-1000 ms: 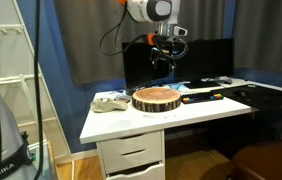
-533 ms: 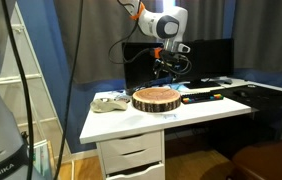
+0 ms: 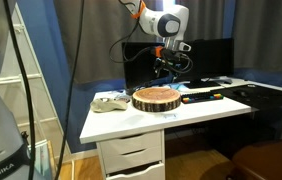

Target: Place the log pillow on the chair

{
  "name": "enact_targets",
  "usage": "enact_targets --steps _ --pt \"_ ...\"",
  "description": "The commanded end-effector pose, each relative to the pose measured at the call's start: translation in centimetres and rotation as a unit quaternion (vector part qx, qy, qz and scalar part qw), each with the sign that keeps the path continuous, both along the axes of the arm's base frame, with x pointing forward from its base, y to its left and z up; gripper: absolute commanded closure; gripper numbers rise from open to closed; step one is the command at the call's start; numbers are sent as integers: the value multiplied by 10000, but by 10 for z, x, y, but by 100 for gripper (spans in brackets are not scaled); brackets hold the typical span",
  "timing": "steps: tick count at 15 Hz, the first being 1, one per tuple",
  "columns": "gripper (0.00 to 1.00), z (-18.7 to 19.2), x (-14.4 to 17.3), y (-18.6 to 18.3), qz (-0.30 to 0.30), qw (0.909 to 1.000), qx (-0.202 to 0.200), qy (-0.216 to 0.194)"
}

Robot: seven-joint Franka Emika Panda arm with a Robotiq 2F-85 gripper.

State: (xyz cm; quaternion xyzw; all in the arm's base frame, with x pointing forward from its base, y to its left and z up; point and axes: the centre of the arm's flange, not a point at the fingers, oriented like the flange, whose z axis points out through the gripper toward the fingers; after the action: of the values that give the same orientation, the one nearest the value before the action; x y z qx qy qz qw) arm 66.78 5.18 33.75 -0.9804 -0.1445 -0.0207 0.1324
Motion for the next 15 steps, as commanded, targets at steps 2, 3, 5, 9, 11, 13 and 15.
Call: enact_targets --steps 2,3,5,9,11,13,15 --pt "0 -37 29 -5 -110 9997 160 163" --pt "0 -49 34 -7 -78 9994 273 222" --pt "0 -71 45 -10 -145 9991 306 258" --pt "0 -110 68 -8 -255 9976 572 301" --pt "0 -122 79 -5 -291 9966 699 319" --pt "0 -134 88 -4 -353 9959 760 332" --pt "0 -144 96 -2 -383 9954 805 336"
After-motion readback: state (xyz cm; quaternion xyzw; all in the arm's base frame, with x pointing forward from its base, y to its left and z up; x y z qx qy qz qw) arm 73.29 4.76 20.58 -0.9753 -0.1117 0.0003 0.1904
